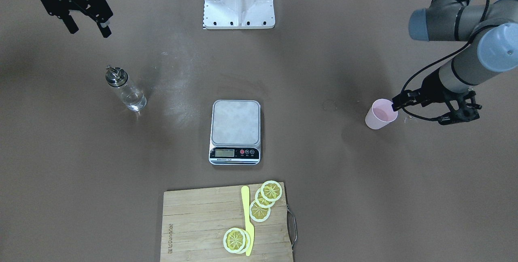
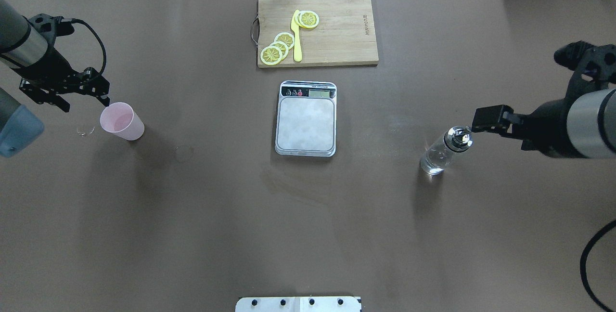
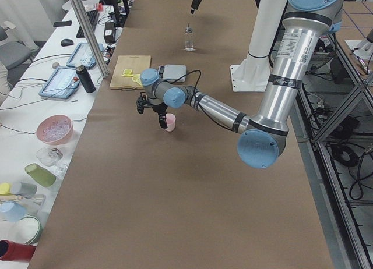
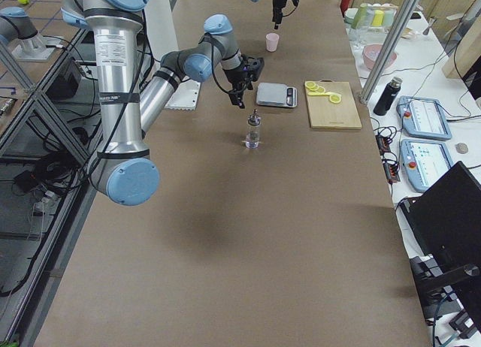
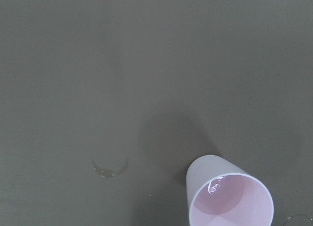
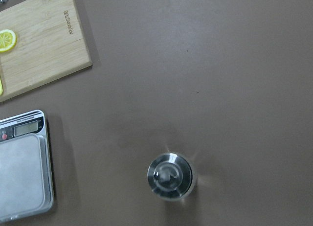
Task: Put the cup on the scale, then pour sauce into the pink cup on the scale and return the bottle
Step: 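Grasp pink cup with left gripper while right gripper descends to glass bottle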
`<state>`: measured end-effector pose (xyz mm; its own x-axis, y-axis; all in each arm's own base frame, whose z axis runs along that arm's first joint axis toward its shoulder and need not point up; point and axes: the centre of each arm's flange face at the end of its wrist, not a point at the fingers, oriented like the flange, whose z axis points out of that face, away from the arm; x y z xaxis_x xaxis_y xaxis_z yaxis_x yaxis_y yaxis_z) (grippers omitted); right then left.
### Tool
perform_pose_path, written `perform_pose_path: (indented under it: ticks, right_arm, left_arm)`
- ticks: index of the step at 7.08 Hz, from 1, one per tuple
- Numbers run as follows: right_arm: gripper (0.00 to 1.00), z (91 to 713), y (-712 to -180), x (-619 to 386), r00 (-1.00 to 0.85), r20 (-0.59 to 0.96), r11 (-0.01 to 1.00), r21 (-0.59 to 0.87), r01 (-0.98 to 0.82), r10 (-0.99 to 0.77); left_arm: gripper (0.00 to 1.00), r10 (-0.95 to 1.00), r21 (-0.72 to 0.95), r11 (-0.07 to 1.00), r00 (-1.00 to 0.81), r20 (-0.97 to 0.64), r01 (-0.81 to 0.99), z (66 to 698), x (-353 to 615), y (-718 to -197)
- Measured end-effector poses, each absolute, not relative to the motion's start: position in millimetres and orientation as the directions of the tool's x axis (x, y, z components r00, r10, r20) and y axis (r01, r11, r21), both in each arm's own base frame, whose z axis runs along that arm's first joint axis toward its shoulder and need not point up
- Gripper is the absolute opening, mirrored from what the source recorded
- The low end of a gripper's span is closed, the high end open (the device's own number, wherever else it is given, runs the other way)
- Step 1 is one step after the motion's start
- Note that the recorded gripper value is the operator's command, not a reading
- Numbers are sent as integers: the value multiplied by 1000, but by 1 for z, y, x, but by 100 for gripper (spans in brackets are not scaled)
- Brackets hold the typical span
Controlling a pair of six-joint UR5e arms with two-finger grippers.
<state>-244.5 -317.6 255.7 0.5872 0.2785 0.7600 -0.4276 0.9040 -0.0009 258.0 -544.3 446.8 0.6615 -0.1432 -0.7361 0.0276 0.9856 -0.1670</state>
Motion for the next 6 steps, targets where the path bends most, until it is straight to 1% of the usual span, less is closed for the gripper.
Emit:
perform_pose_path:
  ticks: [1,2,4,6]
  right_arm:
    - [100,252,-283,-276,634,732,896,73,-437,249]
    - [100,254,-256,-302,677,703,883,153,-444,219]
    - [100,280,-218,-334,760,626,855,287,-432,174]
    - [99,325,-199,-369,804,567,794,399,-458,179]
  left_arm:
    - [76,-147,-170,985,662,-735,31,446,266,-545]
    - [70,-150,-172,984,663,-733,32,446,271,-545]
    - [70,-153,-175,984,667,-729,36,446,277,-543]
    - [70,-129,-141,989,667,-734,36,450,279,-542]
